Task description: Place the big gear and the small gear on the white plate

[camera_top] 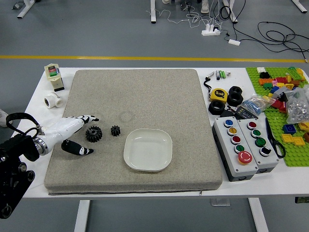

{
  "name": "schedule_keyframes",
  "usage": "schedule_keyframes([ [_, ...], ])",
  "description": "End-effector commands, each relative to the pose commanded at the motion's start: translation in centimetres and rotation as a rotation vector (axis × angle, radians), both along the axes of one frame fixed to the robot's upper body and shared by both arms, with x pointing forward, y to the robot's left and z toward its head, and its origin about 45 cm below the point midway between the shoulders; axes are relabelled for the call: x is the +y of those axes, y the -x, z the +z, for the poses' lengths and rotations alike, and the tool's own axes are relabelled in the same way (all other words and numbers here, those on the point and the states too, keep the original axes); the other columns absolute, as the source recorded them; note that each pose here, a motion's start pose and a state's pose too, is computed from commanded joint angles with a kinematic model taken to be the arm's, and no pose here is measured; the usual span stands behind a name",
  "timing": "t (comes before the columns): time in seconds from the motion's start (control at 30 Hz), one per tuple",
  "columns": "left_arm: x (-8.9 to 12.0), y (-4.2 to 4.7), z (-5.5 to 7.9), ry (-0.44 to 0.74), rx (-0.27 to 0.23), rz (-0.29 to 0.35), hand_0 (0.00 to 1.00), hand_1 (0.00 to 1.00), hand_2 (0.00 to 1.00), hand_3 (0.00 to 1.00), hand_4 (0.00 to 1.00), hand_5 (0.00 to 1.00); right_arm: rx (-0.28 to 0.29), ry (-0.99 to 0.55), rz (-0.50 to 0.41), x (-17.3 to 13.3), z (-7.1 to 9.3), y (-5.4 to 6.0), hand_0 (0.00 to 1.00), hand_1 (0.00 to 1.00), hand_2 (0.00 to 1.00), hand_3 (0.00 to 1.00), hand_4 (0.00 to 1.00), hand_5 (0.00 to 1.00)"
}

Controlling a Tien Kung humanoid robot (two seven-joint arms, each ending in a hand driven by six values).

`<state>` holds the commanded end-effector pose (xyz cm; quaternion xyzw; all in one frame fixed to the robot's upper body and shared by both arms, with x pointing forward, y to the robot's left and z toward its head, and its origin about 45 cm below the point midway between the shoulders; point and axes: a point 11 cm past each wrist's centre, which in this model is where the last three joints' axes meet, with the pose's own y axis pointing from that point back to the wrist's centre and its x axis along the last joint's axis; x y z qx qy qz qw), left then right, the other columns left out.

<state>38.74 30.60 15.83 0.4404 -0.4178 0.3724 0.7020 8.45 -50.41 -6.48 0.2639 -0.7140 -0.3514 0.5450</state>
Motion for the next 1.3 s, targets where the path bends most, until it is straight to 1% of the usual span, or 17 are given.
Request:
schedule_keyframes([
  [0.17, -0.4, -0.1, 0.1, -0.003, -0.008, 0.0, 0.732, 0.749, 0.809, 0.839, 0.772, 0.112, -0.003, 0.0, 0.0, 0.0, 0.0, -0.1, 0.602, 0.608, 0.696, 0.555, 0.751, 0.662],
  [0.2, -0.5, -0.13, 0.1, -0.003, -0.009, 0.001, 0.579, 0.621, 0.646, 0.666, 0.574, 0.075, -0.004, 0.0, 0.0, 0.0, 0.0, -0.2, 0.6, 0.608, 0.696, 0.555, 0.752, 0.662],
  [0.37, -0.5, -0.3, 0.3, -0.008, -0.007, 0.003, 0.579, 0.621, 0.646, 0.666, 0.574, 0.075, -0.007, 0.0, -0.001, 0.0, 0.1, -0.3, 0.6, 0.608, 0.696, 0.555, 0.752, 0.662],
  [0.4, -0.5, -0.31, 0.3, -0.009, -0.007, 0.003, 0.457, 0.498, 0.532, 0.596, 0.296, 0.002, -0.007, 0.0, -0.001, 0.0, 0.1, -0.3, 0.602, 0.608, 0.696, 0.555, 0.752, 0.662],
  [0.57, -0.4, -0.46, 0.7, -0.007, -0.009, 0.003, 0.457, 0.498, 0.532, 0.596, 0.296, 0.002, -0.008, 0.001, -0.001, -0.1, 0.1, -0.3, 0.602, 0.608, 0.696, 0.555, 0.752, 0.662],
  [0.6, -0.5, -0.49, 0.8, -0.007, -0.011, 0.002, 0.391, 0.463, 0.498, 0.562, 0.158, 0.002, -0.008, 0.0, -0.001, -0.1, 0.1, -0.3, 0.602, 0.609, 0.696, 0.555, 0.752, 0.661],
  [0.67, -0.5, -0.57, 1.0, -0.007, -0.016, 0.0, 0.391, 0.463, 0.498, 0.562, 0.158, 0.002, -0.008, 0.0, 0.0, -0.1, 0.1, -0.4, 0.602, 0.609, 0.696, 0.555, 0.752, 0.661],
  [0.77, -0.5, -0.54, 0.9, -0.006, -0.012, -0.003, 0.391, 0.463, 0.498, 0.562, 0.158, 0.002, -0.009, 0.001, 0.0, 0.0, 0.1, -0.4, 0.602, 0.609, 0.696, 0.555, 0.752, 0.661],
  [0.8, -0.5, -0.48, 0.8, -0.005, -0.01, -0.005, 0.339, 0.429, 0.472, 0.553, 0.075, 0.002, -0.008, 0.0, 0.0, 0.0, 0.1, -0.4, 0.602, 0.609, 0.696, 0.555, 0.752, 0.66],
  [0.97, -0.7, -0.41, 1.0, -0.001, -0.016, -0.012, 0.339, 0.429, 0.472, 0.553, 0.075, 0.002, -0.009, 0.0, 0.0, 0.0, 0.1, -0.5, 0.602, 0.609, 0.696, 0.555, 0.752, 0.66],
  [1.0, -0.8, -0.43, 1.2, 0.003, -0.024, -0.014, 0.29, 0.365, 0.419, 0.508, 0.002, 0.002, -0.009, 0.001, 0.0, 0.0, 0.1, -0.5, 0.602, 0.608, 0.696, 0.555, 0.751, 0.659],
  [1.1, -1.0, -0.42, 1.9, 0.011, -0.039, -0.019, 0.29, 0.365, 0.419, 0.508, 0.002, 0.002, -0.01, 0.001, 0.0, 0.0, 0.1, -0.5, 0.602, 0.608, 0.696, 0.555, 0.751, 0.659],
  [1.17, -1.5, -0.31, 2.7, 0.018, -0.061, -0.032, 0.29, 0.365, 0.419, 0.508, 0.002, 0.002, -0.01, 0.001, -0.001, 0.0, 0.1, -0.5, 0.602, 0.608, 0.696, 0.555, 0.751, 0.659],
  [1.2, -1.9, -0.25, 3.2, 0.021, -0.074, -0.043, 0.279, 0.342, 0.401, 0.499, 0.006, 0.002, -0.01, 0.001, -0.002, 0.0, 0.1, -0.5, 0.602, 0.608, 0.696, 0.555, 0.751, 0.659],
  [1.23, -2.1, -0.22, 3.5, 0.022, -0.08, -0.049, 0.279, 0.342, 0.401, 0.499, 0.006, 0.002, -0.011, 0.001, -0.002, 0.0, 0.1, -0.5, 0.602, 0.608, 0.696, 0.555, 0.751, 0.659],
  [1.3, -3.4, 0.02, 4.6, 0.024, -0.107, -0.085, 0.279, 0.342, 0.401, 0.499, 0.006, 0.002, -0.011, 0.002, 0.0, -0.1, 0.1, -0.5, 0.602, 0.608, 0.696, 0.555, 0.751, 0.659],
])
